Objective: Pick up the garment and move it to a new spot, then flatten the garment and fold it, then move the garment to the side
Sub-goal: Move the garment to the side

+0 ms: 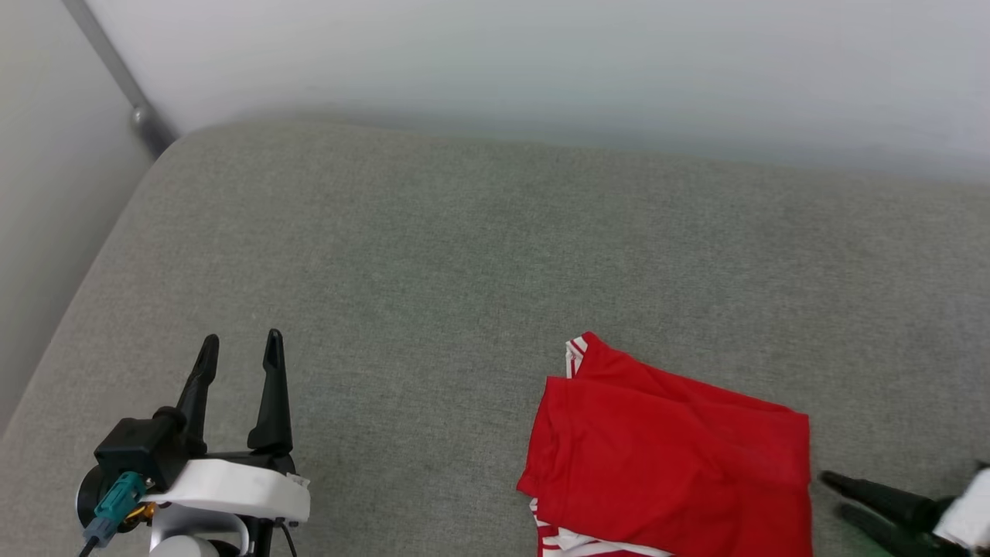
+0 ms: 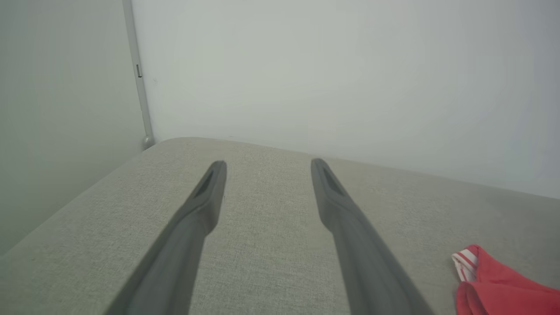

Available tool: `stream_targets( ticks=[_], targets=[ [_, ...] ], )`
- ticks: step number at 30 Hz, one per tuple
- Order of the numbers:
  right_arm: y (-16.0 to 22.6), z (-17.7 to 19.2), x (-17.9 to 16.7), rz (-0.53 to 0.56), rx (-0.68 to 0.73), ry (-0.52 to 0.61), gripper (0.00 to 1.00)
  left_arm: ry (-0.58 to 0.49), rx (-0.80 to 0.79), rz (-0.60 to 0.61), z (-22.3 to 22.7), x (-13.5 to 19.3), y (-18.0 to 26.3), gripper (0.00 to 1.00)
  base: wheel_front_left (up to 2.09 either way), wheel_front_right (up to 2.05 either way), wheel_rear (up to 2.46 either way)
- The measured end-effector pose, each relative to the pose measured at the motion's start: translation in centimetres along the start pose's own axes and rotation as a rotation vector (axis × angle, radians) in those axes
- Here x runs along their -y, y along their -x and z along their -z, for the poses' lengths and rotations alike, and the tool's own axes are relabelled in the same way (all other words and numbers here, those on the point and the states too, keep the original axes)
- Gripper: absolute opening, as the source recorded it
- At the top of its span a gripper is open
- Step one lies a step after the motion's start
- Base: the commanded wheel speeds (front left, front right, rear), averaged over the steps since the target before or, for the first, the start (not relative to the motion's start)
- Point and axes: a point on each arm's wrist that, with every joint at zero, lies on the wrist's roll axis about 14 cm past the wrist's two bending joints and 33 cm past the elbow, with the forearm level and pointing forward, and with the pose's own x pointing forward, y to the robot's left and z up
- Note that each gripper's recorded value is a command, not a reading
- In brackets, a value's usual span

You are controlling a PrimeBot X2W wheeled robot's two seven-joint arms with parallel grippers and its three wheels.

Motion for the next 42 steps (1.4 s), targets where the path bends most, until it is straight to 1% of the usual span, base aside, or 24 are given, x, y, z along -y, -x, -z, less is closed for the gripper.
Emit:
stream_targets(
  ticks=[4,6,9,10,11,12,13,16,20,24,27,31,34,37,39,42],
  targets=[
    [-3.3,2.7,-2.6,-0.119,-0.141,-0.048,1.00,-0.004,-0.005,-0.006,0.3,-0.3,-0.4,1.00,0.00,0.00,0.00],
    [-4.5,3.7,-3.6,-0.154,-0.189,-0.056,1.00,0.002,-0.010,-0.004,0.6,-0.2,-0.5,1.00,0.00,0.00,0.00],
    [-5.5,5.0,-4.6,-0.176,-0.230,-0.045,1.00,0.001,-0.010,-0.004,0.6,-0.4,-0.6,1.00,0.00,0.00,0.00],
    [-5.7,5.3,-4.8,-0.178,-0.237,-0.034,0.72,-0.002,-0.008,-0.006,0.5,-0.5,-0.6,1.00,0.00,0.00,0.00],
    [-5.9,5.5,-5.0,-0.181,-0.241,-0.024,0.29,-0.001,-0.009,-0.006,0.6,-0.5,-0.6,1.00,0.00,0.00,0.00],
    [-6.0,5.6,-5.3,-0.183,-0.242,-0.013,0.10,-0.003,-0.009,-0.006,0.6,-0.5,-0.6,1.00,0.00,0.00,0.00],
    [-6.0,5.7,-5.5,-0.185,-0.243,0.000,0.00,-0.003,-0.008,-0.008,0.6,-0.5,-0.5,1.00,0.00,0.00,0.00],
    [-5.9,5.8,-6.3,-0.178,-0.228,0.071,0.00,-0.005,-0.001,0.000,0.4,-0.4,-0.6,1.00,0.00,0.00,0.00],
    [-5.2,5.1,-6.7,-0.119,-0.184,0.238,0.00,-0.003,0.007,0.027,0.3,0.4,-0.6,1.00,0.00,0.00,0.00],
    [-3.9,3.6,-6.2,-0.008,-0.116,0.459,0.00,-0.002,0.020,0.064,0.1,1.5,-0.9,1.00,0.00,0.00,0.00],
    [-2.5,2.4,-4.9,0.105,-0.072,0.614,0.00,0.011,0.028,0.102,-0.1,2.8,-1.3,1.00,0.00,0.00,0.00],
    [-0.4,0.4,-3.5,0.227,-0.020,0.740,0.00,0.013,0.034,0.184,0.0,5.4,-2.4,1.00,0.00,0.00,0.00],
    [1.4,-1.4,-2.7,0.288,0.031,0.769,0.00,0.014,0.043,0.265,0.1,8.2,-3.6,1.00,0.00,0.00,0.00],
    [3.2,-3.6,-2.0,0.344,0.100,0.772,0.00,0.022,0.048,0.360,0.2,11.4,-5.1,1.00,0.00,0.00,0.00],
    [4.6,-5.1,-1.0,0.386,0.148,0.755,0.00,0.039,0.055,0.433,0.0,14.1,-6.3,1.00,0.00,0.00,0.00],
    [6.1,-7.1,1.4,0.467,0.191,0.712,0.00,0.062,0.064,0.539,0.2,18.0,-8.1,1.00,0.00,0.00,0.00]
  ],
)
